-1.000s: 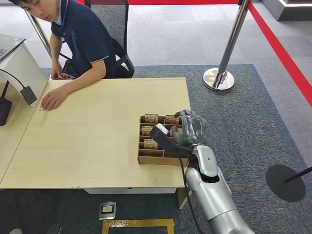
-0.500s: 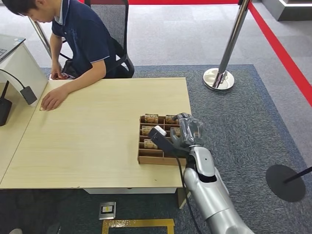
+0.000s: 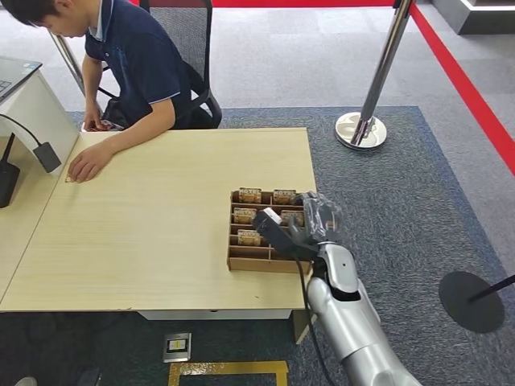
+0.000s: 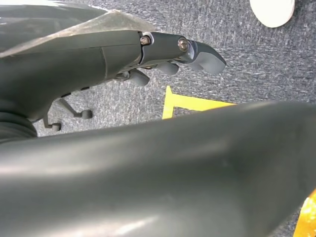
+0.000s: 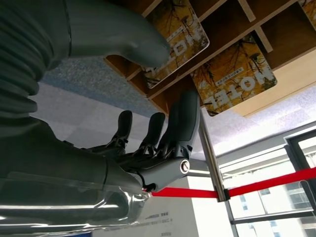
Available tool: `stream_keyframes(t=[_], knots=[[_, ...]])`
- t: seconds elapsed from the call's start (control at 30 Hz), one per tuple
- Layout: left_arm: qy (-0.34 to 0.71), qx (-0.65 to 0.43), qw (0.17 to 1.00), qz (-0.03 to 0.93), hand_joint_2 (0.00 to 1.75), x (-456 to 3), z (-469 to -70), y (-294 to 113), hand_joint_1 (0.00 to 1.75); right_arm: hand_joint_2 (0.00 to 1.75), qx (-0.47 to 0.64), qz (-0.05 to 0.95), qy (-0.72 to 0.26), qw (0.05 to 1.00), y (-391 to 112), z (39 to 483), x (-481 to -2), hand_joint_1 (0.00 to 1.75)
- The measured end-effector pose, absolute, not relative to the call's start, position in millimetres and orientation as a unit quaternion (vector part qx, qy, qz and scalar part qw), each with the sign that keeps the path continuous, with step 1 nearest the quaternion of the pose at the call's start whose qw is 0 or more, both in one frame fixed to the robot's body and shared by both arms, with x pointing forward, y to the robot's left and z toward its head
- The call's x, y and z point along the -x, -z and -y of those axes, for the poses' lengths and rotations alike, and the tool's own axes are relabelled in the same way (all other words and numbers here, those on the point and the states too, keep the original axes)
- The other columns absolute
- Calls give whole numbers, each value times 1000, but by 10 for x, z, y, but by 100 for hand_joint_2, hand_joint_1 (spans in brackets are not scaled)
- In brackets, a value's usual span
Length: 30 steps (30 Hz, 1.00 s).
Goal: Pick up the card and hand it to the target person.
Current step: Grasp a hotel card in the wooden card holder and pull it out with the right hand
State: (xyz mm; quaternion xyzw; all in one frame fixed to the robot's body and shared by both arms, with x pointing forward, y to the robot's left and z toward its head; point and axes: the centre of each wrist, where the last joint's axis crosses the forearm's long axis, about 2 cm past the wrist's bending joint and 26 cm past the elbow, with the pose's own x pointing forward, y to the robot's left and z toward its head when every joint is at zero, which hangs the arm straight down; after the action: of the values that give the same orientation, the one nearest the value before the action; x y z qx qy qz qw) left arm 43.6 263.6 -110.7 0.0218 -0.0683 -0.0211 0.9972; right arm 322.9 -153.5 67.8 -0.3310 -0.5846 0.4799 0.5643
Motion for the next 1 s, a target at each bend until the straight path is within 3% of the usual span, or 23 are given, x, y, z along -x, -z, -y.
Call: stream_keyframes(t=[1.0], knots=[[26,-22,997,68,0,-434,-2637,1107,0,175,328,577,-491,564,-656,1511,-3219,93]])
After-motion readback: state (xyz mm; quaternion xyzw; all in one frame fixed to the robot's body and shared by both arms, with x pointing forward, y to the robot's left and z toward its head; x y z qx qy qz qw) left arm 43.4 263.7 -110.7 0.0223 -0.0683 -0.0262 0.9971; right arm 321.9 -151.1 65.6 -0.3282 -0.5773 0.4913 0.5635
